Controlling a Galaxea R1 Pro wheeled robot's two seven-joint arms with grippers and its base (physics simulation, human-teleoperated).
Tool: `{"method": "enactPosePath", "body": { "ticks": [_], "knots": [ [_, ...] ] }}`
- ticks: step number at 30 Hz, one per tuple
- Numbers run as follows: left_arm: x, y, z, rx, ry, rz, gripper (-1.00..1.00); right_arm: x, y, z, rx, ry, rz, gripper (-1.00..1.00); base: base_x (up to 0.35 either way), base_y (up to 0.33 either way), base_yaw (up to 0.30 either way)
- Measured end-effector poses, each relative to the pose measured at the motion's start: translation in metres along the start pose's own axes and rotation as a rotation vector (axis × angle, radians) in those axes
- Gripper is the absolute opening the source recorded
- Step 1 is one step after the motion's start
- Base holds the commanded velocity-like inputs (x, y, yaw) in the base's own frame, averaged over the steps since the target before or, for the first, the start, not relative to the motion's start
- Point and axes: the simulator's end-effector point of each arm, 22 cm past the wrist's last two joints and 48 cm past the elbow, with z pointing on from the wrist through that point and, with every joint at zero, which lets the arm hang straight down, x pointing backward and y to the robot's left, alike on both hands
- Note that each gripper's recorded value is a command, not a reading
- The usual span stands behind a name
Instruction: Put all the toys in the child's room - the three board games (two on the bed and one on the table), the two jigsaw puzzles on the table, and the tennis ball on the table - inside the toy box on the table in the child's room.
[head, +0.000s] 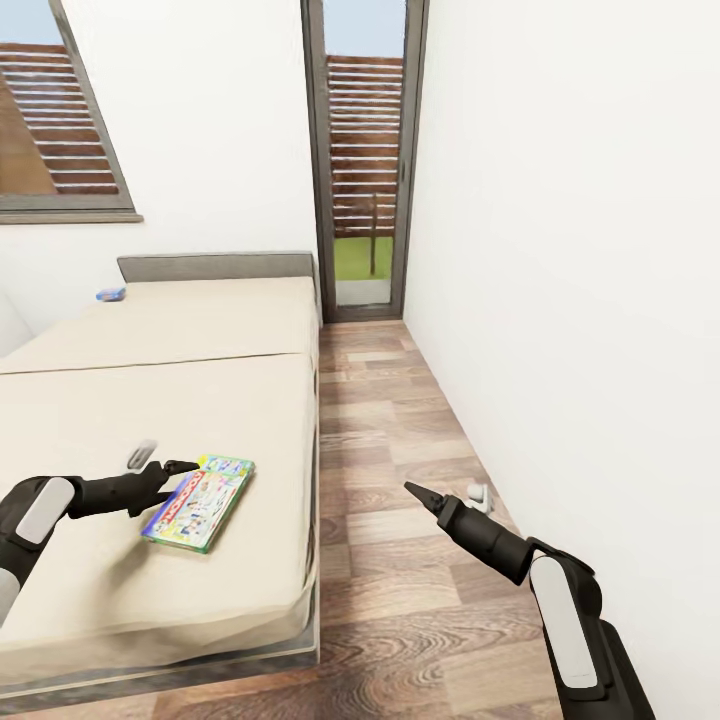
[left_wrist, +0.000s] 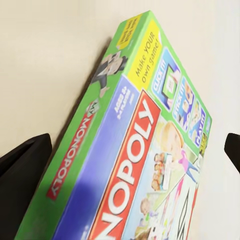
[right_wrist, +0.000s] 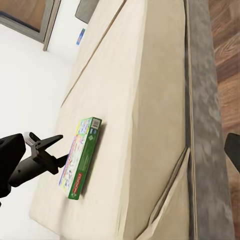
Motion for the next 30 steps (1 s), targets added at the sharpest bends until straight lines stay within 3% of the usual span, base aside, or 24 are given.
{"method": "enactPosePath", "body": {
  "ticks": [18,30],
  "knots": [
    [0.0002,-0.0001,0.0002,0.001,0.001,-0.002,1.0,-0.0001,-0.0002,0.0001,0.0,0.0,0.001,1.0,-0.045,-0.124,0.0],
    [0.0009,-0.0001,0.0005,0.002,0.003,-0.004,1.0,0.0,-0.0002,0.0001,-0.001,0.0,0.001,1.0,-0.09,-0.019,0.0]
  ]
}}
